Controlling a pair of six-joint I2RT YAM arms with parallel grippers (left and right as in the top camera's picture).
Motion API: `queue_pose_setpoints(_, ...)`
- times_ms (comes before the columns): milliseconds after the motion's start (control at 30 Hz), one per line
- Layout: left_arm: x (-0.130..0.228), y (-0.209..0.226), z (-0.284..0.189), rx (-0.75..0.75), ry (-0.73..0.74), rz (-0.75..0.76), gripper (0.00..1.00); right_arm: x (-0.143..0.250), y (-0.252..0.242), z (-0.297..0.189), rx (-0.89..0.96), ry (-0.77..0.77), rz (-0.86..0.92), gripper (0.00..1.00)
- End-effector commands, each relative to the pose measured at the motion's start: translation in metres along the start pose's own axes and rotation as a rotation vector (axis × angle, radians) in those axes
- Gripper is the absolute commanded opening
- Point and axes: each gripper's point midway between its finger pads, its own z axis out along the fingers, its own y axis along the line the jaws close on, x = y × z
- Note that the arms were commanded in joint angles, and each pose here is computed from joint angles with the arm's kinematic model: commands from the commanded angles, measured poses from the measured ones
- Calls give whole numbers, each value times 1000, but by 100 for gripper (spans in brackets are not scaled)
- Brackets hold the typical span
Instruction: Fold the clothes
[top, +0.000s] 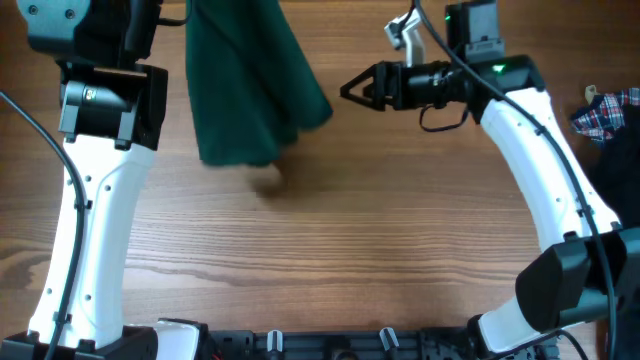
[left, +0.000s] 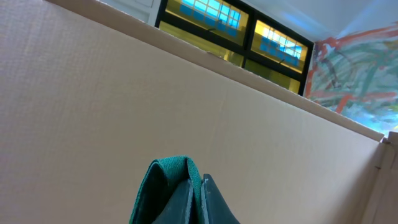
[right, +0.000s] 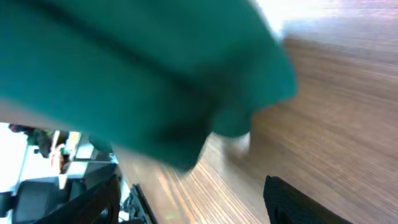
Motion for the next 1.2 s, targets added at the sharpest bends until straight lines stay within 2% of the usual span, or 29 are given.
queue_pose_setpoints(0, -14, -6, -1, 4, -40, 30, 4, 14, 14, 16, -55, 42, 13, 73)
queue_pose_setpoints(267, -13, -6, -1, 1, -34, 52, 4, -8, 31, 26, -96, -39, -116, 72)
queue_pose_setpoints(600, -14, -7, -1, 3, -40, 54, 4, 14, 2, 59, -129, -82, -58, 71)
queue_pose_setpoints(833, -14, -6, -1, 2, -37, 53, 4, -9, 15, 56, -163, -184, -188, 66)
queue_pose_setpoints(1167, -14, -7, -1, 3, -38, 53, 4, -9, 19, 73, -102, -201, -152, 65)
